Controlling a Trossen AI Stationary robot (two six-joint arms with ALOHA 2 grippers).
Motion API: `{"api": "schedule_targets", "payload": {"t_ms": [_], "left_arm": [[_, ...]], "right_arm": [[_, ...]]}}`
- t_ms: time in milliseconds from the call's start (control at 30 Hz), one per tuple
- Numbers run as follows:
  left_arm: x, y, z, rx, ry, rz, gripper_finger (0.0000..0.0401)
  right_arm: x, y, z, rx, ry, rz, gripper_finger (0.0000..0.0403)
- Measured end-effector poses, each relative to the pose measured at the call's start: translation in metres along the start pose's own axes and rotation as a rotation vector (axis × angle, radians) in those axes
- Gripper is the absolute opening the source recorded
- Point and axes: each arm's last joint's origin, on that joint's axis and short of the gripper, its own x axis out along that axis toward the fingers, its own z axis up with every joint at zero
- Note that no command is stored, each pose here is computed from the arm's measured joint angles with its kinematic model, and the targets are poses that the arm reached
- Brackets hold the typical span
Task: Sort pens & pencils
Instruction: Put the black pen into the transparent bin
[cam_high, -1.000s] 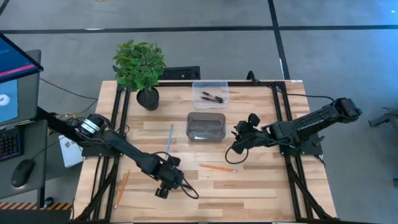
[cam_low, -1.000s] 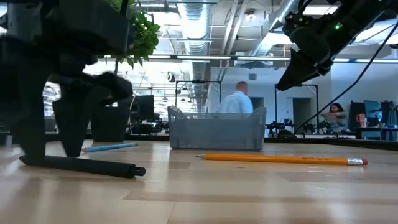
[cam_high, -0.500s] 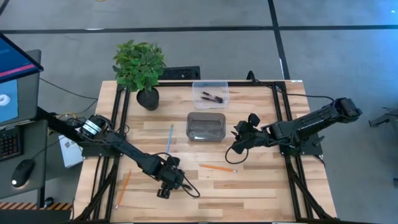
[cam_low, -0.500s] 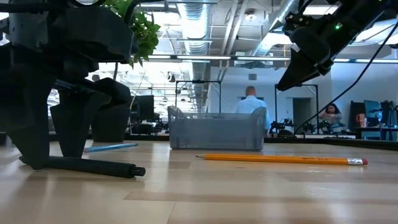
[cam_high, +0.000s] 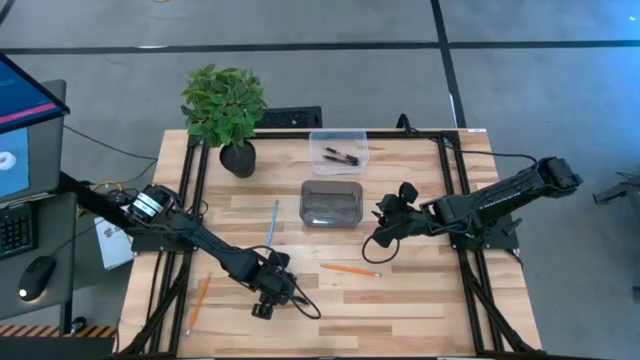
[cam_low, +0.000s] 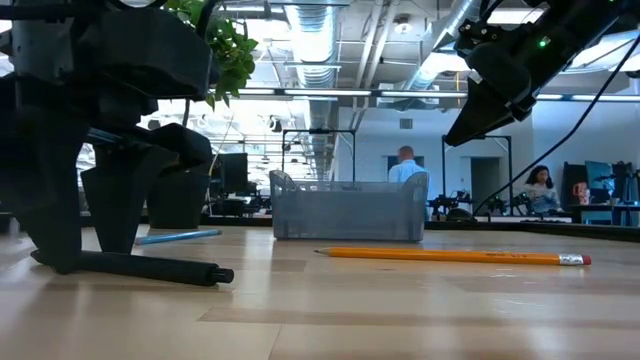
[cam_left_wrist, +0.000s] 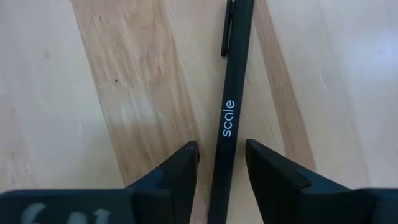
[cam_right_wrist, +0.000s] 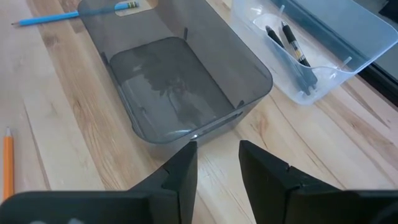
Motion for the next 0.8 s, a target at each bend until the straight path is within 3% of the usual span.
{"api": "schedule_targets", "payload": {"t_ms": [333,567,800], "left_arm": [[0.0003,0.0013,-0.0008,-0.008,0.005,0.029,0.0059],[0.0003,0.0014,0.0,0.071,-0.011,0.05,0.0023],[-0.0009,0.0055,0.0022,0.06,-0.025,0.052,0.0022]], "right_arm": [[0.0,0.0,-0.0001,0.0,0.0,0.0,0.0146],[0.0,0.0,-0.0001,-0.001,0.0,0.0,0.0142],[0.0,0.0,-0.0002,-0.001,0.001,0.0,0.0143]]}}
